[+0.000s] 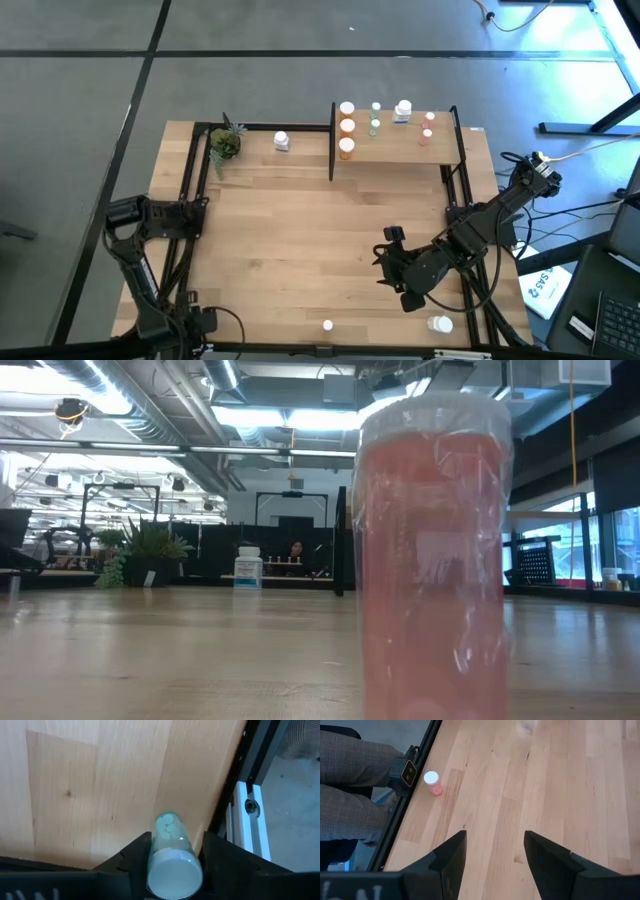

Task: Pick and place medicine bottles onto shelf by color

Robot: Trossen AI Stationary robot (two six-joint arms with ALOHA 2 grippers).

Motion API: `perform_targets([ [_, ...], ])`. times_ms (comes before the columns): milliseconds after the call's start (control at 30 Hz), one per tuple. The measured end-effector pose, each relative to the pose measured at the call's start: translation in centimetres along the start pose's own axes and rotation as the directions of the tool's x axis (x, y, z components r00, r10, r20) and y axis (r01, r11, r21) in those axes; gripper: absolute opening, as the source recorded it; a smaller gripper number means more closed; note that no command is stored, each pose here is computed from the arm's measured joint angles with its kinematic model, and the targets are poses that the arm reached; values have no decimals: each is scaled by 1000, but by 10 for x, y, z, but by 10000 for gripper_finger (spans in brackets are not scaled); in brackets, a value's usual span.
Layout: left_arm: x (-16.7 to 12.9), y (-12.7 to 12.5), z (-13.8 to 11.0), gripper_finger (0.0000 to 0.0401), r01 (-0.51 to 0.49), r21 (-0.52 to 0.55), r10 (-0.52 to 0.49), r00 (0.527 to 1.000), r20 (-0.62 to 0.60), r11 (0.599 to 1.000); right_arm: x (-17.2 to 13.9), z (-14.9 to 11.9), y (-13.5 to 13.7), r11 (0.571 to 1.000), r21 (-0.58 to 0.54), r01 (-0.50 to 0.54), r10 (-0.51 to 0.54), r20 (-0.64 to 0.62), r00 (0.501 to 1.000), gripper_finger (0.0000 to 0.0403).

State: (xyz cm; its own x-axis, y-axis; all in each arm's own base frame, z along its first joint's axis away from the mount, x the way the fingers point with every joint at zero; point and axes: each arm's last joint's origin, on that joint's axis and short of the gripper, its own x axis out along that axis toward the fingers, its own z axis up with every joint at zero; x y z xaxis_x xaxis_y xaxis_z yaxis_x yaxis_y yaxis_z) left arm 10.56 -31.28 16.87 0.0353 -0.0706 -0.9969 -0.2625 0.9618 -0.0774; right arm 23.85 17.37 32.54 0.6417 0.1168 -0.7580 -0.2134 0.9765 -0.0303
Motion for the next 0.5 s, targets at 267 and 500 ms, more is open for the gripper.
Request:
perform_targets([
  [267, 0, 1, 8, 105, 0, -27, 0, 1000, -4, 1000, 0, 0, 0, 1000, 0, 0, 0, 0, 1000, 200],
  [500, 0, 2, 16, 88, -10, -53, 10, 1000, -1, 999, 0, 0, 0, 1000, 0, 0, 0, 0, 1000, 200],
])
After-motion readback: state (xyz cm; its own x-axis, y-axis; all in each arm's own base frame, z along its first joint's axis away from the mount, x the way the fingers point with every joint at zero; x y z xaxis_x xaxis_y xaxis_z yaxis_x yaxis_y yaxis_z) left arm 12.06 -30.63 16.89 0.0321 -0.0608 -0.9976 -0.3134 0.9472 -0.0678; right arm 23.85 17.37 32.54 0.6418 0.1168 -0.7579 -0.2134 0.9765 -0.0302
